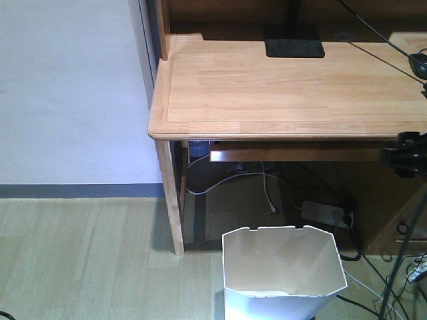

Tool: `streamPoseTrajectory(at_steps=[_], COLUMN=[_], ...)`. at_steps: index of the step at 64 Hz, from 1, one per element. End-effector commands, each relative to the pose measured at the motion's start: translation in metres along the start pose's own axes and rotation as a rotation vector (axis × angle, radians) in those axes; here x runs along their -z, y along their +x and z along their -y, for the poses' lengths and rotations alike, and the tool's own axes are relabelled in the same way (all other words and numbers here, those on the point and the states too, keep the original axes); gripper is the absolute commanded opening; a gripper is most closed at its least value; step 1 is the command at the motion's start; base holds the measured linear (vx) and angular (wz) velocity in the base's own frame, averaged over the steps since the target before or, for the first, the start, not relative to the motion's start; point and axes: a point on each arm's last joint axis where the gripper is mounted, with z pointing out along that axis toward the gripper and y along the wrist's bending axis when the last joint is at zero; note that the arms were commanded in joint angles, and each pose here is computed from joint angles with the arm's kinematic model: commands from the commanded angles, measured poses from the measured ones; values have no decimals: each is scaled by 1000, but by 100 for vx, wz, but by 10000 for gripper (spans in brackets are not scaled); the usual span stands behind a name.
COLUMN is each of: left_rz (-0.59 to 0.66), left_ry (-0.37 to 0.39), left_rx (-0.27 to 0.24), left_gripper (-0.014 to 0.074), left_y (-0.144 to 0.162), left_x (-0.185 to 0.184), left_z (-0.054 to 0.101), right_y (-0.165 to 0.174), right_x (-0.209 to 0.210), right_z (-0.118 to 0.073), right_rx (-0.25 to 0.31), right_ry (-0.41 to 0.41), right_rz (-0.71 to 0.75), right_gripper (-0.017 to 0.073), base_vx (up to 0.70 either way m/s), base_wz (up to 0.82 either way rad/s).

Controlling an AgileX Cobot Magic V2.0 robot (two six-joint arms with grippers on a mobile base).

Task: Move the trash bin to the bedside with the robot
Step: 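Lower the right gripper onto the rim of the white trash bin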

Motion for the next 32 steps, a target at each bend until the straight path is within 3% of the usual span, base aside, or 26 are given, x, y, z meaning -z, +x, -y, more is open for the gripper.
streamPoseTrajectory(at_steps=[1, 14, 26, 32], left_rz=[77, 77, 77, 77], left_ry=[7, 7, 7, 7], left_rx=[23, 23, 23, 23], left_gripper=[-6, -6, -6, -6], left_y=[-4, -4, -4, -4], left_x=[1, 1, 1, 1], left_z=[0, 0, 0, 0], right_y=[-21, -21, -9, 2], right_x=[-11, -56, -104, -127], right_z=[1, 3, 26, 33], right_rx=[1, 62, -15, 9], right_ry=[3, 4, 25, 19], right_rz=[-3, -154, -298, -359], right_gripper=[526, 526, 526, 526], base_vx=[0, 0, 0, 0], base_wz=[0, 0, 0, 0])
